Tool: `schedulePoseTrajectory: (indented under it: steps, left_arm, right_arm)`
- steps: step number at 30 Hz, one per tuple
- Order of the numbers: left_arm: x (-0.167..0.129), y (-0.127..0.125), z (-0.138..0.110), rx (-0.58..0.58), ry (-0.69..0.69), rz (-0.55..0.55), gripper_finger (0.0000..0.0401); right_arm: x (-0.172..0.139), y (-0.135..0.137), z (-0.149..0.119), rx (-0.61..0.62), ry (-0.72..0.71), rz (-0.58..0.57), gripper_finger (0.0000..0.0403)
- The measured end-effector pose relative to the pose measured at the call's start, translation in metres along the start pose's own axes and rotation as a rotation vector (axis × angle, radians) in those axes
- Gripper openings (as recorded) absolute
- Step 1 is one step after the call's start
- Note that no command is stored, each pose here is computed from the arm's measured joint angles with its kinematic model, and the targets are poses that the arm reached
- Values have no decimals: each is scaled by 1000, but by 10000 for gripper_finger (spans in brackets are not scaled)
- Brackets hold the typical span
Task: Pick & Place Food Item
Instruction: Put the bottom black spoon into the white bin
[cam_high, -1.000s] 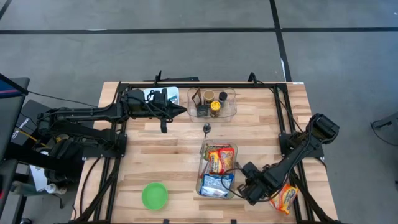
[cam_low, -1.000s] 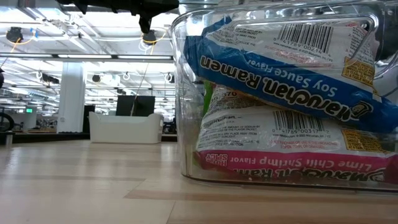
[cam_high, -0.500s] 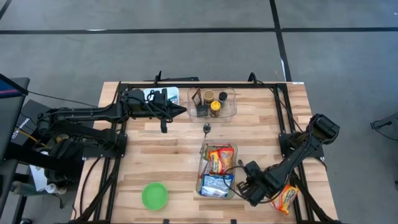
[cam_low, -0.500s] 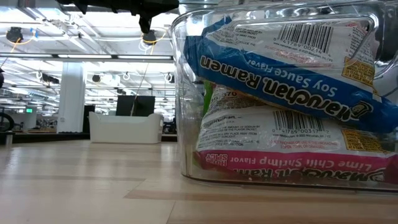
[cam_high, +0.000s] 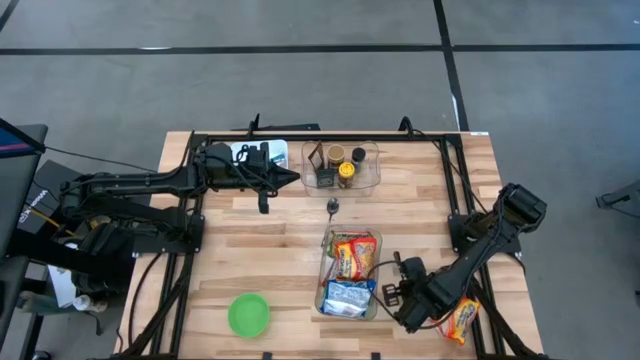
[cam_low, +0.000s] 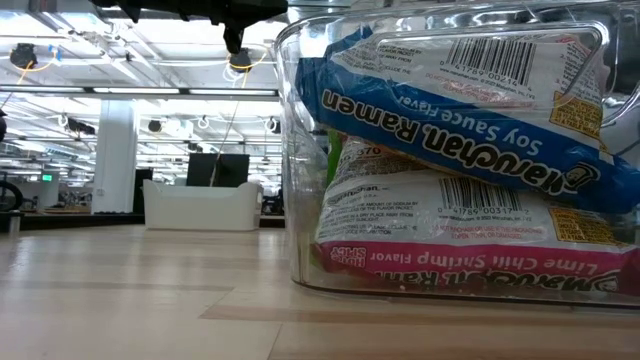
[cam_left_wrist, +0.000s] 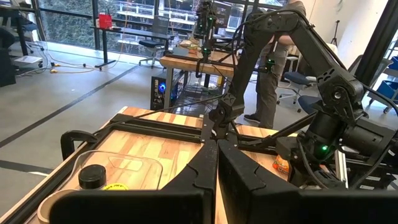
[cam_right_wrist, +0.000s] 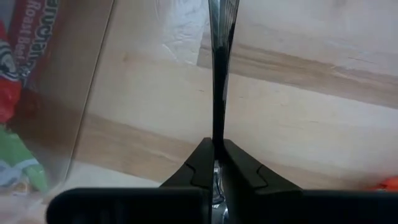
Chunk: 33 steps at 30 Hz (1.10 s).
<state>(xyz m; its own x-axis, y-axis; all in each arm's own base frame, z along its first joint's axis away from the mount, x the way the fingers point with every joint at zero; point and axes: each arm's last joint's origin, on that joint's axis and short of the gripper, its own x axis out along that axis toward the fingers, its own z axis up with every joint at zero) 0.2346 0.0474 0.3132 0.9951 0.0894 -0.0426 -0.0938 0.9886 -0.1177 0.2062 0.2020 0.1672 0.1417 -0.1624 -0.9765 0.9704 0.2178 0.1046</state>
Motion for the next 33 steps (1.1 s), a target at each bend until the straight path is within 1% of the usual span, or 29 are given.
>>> schedulePoseTrajectory:
  steps: [9,13,17,23,26,33]
  left_arm:
    - [0,0,0,0,0,0,8]
    - [0,0,0,0,0,0,8]
    - [0,0,0,0,0,0,8]
    - [0,0,0,0,0,0,8]
    - [0,0,0,0,0,0,8]
    - [0,0,0,0,0,0,8]
  right_arm:
    - [0,1,2,2,-22,5,9]
    - [-1,-1,5,-6,-63,-8,5]
    - [-12,3,9,-10,-114,-19,6]
    - [-37,10,17,-37,-233,-20,4]
    - [-50,14,20,-74,-298,8,5]
    - [-70,23,25,-228,-448,87,4]
